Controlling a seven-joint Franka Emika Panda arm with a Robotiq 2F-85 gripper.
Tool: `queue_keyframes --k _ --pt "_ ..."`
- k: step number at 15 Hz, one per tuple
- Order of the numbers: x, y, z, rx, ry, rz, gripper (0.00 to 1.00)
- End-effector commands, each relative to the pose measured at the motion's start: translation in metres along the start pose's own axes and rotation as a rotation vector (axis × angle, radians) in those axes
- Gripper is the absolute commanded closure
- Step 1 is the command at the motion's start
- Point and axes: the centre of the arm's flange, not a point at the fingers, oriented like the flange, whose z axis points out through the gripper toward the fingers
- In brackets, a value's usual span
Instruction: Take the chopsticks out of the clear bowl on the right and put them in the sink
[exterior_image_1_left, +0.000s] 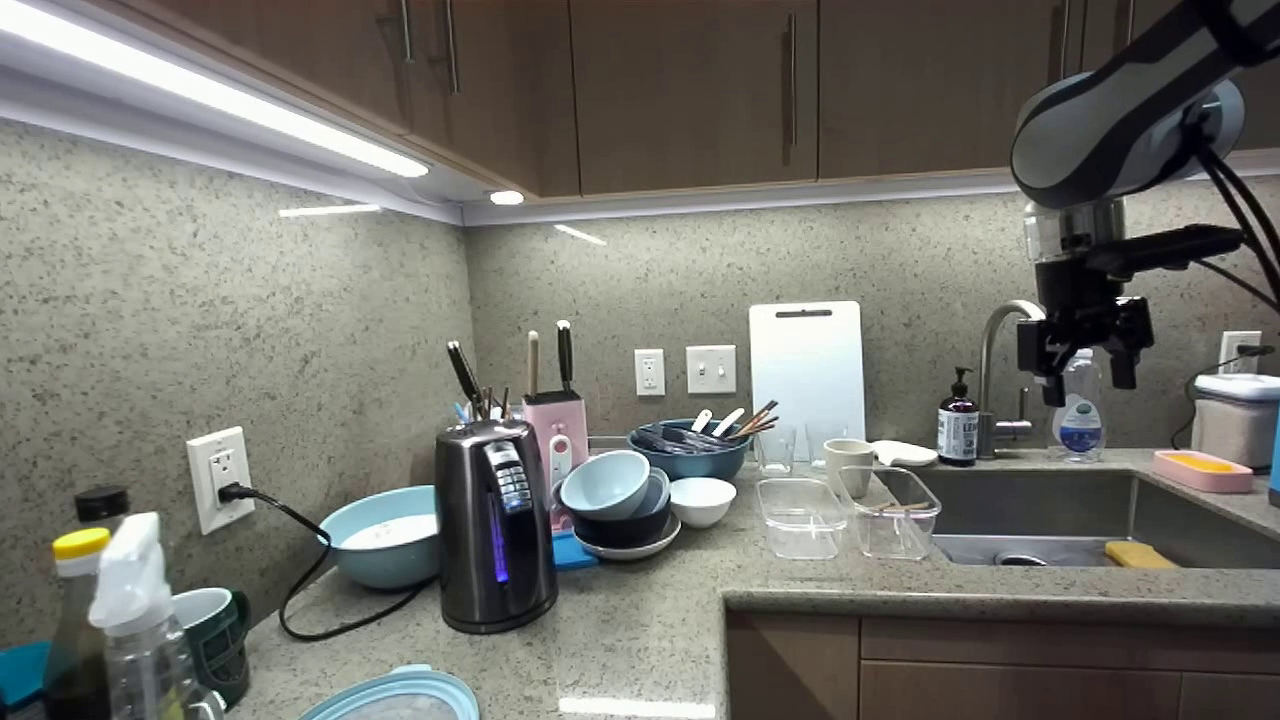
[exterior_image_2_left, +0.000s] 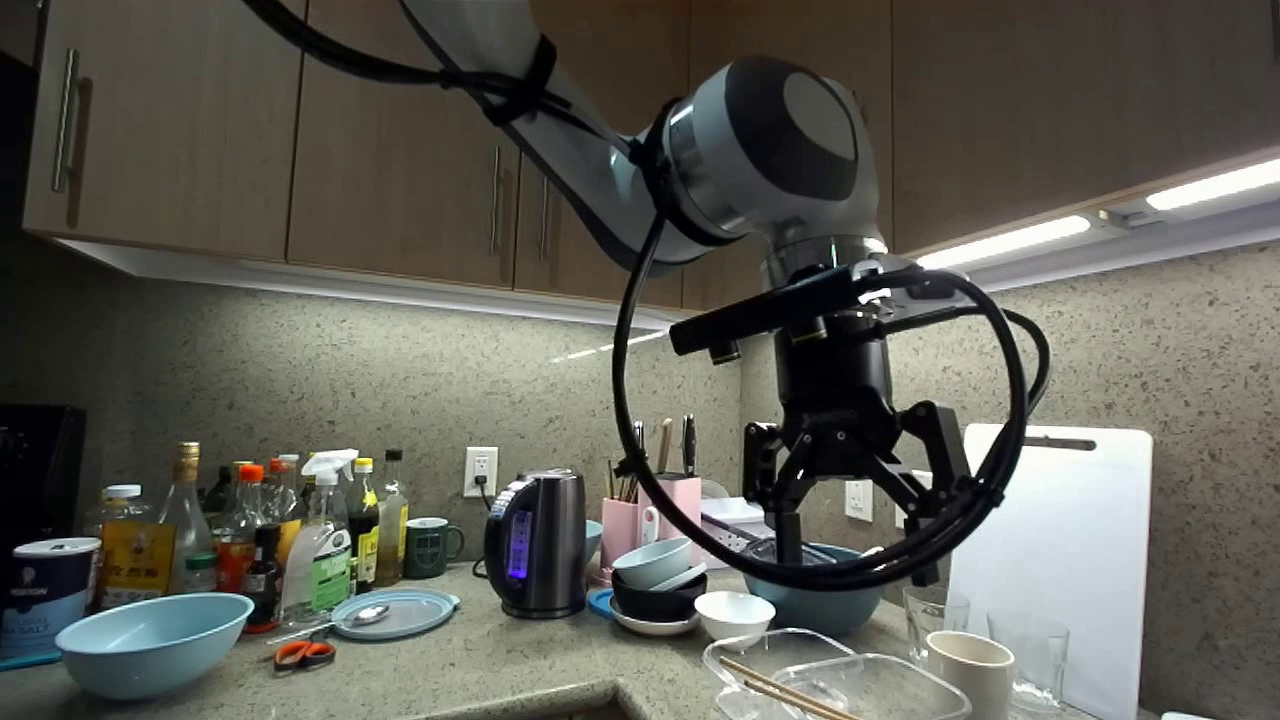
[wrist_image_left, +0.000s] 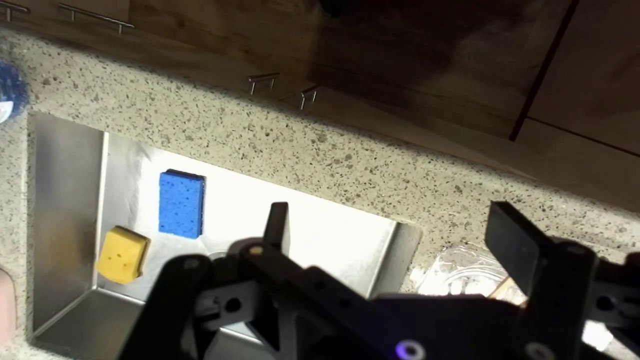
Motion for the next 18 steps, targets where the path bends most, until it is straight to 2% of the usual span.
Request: queue_keyframes --k 1,7,11,13,14,18 --pt "0.028 -0.015 0.012 0.051 -0.007 0.005 0.00" --pt "0.083 -0.045 0.036 -0.011 0.035 -0.068 0.00" --pt "0.113 -0.052 0.046 -0.056 0.043 -0.089 0.00" --pt "0.112 -0.048 0.047 -0.078 0.020 -0.098 0.00" --pt "0.106 -0.056 0.048 -0.054 0.025 -0.062 0.00" --pt "0.110 -0.054 0.050 -0.068 0.023 -0.064 0.00"
